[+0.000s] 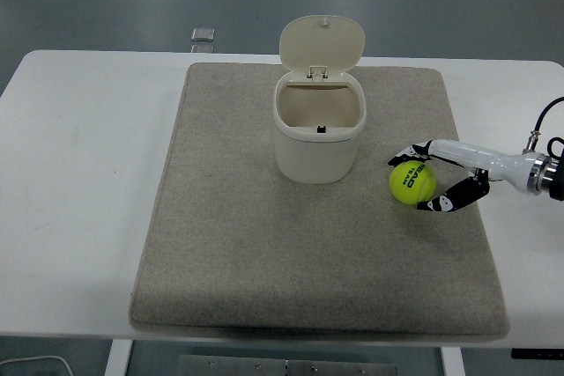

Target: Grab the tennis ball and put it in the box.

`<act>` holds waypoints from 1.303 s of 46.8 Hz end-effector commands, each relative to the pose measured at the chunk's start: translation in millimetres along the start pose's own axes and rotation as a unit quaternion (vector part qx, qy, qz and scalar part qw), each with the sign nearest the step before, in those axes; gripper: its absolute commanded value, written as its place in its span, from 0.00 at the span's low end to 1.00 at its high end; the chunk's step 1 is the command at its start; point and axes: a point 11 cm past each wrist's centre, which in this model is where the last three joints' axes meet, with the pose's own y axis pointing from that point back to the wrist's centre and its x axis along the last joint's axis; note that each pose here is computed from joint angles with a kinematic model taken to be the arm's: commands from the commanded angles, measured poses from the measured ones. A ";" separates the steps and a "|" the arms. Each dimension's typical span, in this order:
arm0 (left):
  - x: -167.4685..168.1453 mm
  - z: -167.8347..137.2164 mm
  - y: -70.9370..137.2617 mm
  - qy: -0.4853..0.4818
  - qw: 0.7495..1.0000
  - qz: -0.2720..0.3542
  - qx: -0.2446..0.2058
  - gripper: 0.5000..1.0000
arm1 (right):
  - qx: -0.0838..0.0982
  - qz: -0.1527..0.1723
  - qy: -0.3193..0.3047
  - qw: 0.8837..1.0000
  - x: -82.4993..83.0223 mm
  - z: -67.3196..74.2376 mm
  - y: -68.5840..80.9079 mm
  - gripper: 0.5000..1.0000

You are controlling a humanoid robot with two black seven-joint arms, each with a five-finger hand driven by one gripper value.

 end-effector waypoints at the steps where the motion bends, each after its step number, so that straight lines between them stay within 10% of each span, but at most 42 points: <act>1: -0.1 0.0 0.0 0.000 1.000 0.000 0.000 0.98 | 0.000 0.000 0.000 1.000 0.1 0.3 0.1 0.57; 8: -0.1 0.0 0.0 0.000 1.000 0.000 0.000 0.98 | 0.000 0.000 -0.001 1.000 0.0 0.3 0.1 0.50; 21: 0.1 0.0 0.0 0.000 1.000 0.000 0.000 0.98 | 0.012 -0.005 -0.012 1.000 13.0 -5.3 3.7 0.01; 45: 0.1 0.0 0.0 0.000 1.000 0.000 0.000 0.98 | 0.120 0.031 -0.142 0.982 85.4 -45.8 33.1 0.00; 61: -0.1 0.0 0.0 0.000 1.000 0.000 0.000 0.98 | 0.181 0.020 -0.137 0.974 92.2 -95.8 -5.9 0.00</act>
